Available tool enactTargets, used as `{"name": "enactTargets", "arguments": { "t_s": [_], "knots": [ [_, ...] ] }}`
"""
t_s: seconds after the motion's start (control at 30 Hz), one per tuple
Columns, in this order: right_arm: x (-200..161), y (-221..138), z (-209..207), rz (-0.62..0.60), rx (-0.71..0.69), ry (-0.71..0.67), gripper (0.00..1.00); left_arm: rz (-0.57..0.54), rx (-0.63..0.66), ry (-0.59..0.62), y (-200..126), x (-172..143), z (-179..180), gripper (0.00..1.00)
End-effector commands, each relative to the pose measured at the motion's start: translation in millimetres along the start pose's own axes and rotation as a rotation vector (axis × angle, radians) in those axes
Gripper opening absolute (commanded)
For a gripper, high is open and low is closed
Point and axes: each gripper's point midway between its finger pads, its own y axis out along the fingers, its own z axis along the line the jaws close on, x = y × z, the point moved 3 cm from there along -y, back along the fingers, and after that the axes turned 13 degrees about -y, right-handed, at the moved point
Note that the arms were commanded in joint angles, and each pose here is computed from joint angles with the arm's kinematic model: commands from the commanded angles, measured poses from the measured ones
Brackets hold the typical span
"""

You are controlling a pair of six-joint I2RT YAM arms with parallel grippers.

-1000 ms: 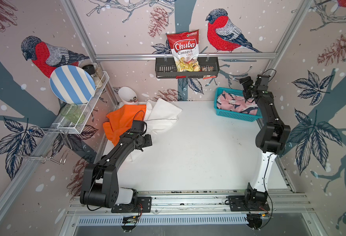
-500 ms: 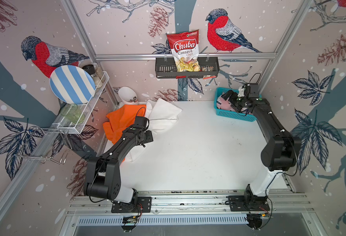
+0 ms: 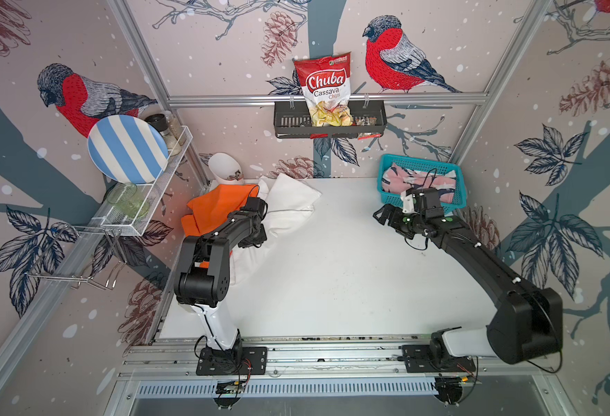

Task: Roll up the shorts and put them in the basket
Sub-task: Flatten out the shorts at the center of the board.

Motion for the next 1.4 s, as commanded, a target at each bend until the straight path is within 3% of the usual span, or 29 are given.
{"name": "enactTargets", "arguments": {
  "t_s": [0.0,0.2,0.33,0.4,0.43,0.57,0.77,0.93,1.07,1.1,1.17,1.27,1.3,1.33,1.37],
  "knots": [
    [5,-17,-4,-0.07,-0.034,-0.049,0.85,0.011,-0.164,0.04,-25,-18,-42,0.0],
    [-3,-33,-16,-0.131,-0.038,-0.042,0.83,-0.021,-0.403,0.216,-120,-85,-129,0.0],
    [-17,-27,-24,-0.103,-0.045,-0.057,0.83,0.046,-0.602,0.366,-166,-146,-175,0.39],
    [-25,-25,-25,-0.082,-0.06,-0.071,0.82,0.042,-0.643,0.375,-177,-153,-176,0.58],
    [-29,-23,-22,-0.07,-0.056,-0.09,0.81,0.019,-0.633,0.355,-180,-149,-170,0.61],
    [-47,-11,9,-0.017,0.006,-0.188,0.82,-0.061,-0.538,0.28,-169,-124,-134,0.67],
    [-95,44,63,0.158,0.03,-0.345,0.92,-0.081,-0.333,0.13,-118,-84,-68,0.68],
    [-133,99,76,0.312,-0.125,-0.428,0.96,-0.034,-0.287,0.066,-82,-76,-39,0.69],
    [-165,118,51,0.406,-0.302,-0.442,0.96,-0.064,-0.295,0.067,-87,-59,-47,0.69],
    [-172,120,40,0.425,-0.332,-0.434,0.93,-0.075,-0.299,0.067,-89,-53,-51,0.7],
    [-181,119,24,0.454,-0.365,-0.436,0.78,-0.088,-0.308,0.072,-90,-42,-61,0.7],
    [-189,109,4,0.482,-0.403,-0.436,0.45,-0.071,-0.304,0.116,-83,-31,-82,0.69],
    [-188,104,-2,0.479,-0.398,-0.418,0.3,-0.07,-0.297,0.12,-79,-27,-87,0.7],
    [-188,98,-9,0.473,-0.39,-0.389,0.07,-0.077,-0.286,0.119,-76,-22,-91,0.7],
    [-186,92,-16,0.464,-0.386,-0.361,0.0,-0.086,-0.281,0.117,-74,-17,-96,0.7]
  ]
}}
